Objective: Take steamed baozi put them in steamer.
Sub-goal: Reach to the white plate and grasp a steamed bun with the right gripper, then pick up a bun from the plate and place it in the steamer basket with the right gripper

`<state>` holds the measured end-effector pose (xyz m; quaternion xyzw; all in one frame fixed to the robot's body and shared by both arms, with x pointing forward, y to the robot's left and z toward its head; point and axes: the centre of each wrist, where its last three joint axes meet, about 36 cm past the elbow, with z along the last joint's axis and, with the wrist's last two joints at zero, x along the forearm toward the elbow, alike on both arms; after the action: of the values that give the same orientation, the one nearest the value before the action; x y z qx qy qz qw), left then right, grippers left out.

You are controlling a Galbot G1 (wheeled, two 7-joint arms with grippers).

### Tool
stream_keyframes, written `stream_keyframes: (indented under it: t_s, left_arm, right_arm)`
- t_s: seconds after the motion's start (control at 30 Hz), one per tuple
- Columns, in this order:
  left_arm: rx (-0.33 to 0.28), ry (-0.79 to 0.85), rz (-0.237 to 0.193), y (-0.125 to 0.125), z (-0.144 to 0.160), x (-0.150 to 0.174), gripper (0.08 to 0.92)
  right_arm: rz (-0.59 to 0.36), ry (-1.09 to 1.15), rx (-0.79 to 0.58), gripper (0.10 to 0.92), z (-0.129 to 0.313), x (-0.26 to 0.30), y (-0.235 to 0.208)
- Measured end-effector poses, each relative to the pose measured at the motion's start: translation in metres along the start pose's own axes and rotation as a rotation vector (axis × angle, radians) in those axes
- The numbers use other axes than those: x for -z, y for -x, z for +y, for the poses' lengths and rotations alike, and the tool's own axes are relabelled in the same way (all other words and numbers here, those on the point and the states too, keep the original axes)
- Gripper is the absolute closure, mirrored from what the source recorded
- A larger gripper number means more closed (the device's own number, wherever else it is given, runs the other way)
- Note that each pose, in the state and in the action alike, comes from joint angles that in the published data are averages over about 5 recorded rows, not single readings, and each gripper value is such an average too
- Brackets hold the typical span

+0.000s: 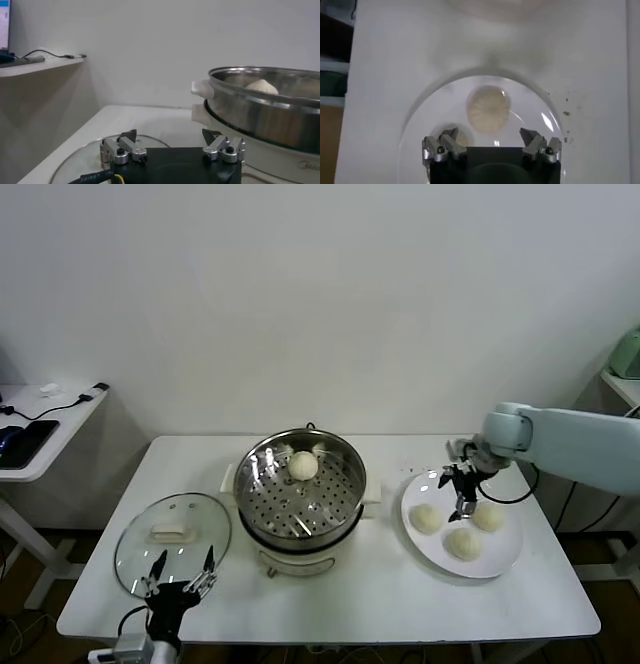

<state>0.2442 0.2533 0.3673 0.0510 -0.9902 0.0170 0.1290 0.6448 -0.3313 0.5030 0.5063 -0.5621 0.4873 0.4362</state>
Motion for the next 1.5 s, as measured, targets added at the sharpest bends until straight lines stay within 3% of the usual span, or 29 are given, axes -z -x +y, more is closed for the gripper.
stream_keyframes:
  t_s: [0.43, 0.7, 0.9, 1.13, 1.5]
  left_arm:
    - [0.005, 0.000, 0.008, 0.003, 0.001, -0.003, 0.177]
    - [0.006, 0.001, 0.008, 0.003, 0.001, -0.003, 0.177]
    - [0.006, 0.002, 0.006, 0.000, 0.000, -0.001, 0.177]
    - [-0.001, 0.004, 0.002, -0.003, -0.002, 0.001, 0.177]
    - [-0.014, 0.003, -0.020, -0.003, -0.007, 0.011, 0.177]
  right_arm:
    - [0.005, 0.043, 0.000, 0.204, -0.001, 0.008, 0.045]
    - [-0.005, 0.057, -0.007, 0.358, -0.003, 0.008, 0.050]
    - [-0.019, 0.061, -0.001, 0.400, -0.004, 0.005, 0.039]
    - [-0.036, 0.027, -0.020, 0.403, -0.021, 0.014, -0.020]
    - [-0.123, -0.045, -0.106, 0.403, -0.041, 0.102, -0.177]
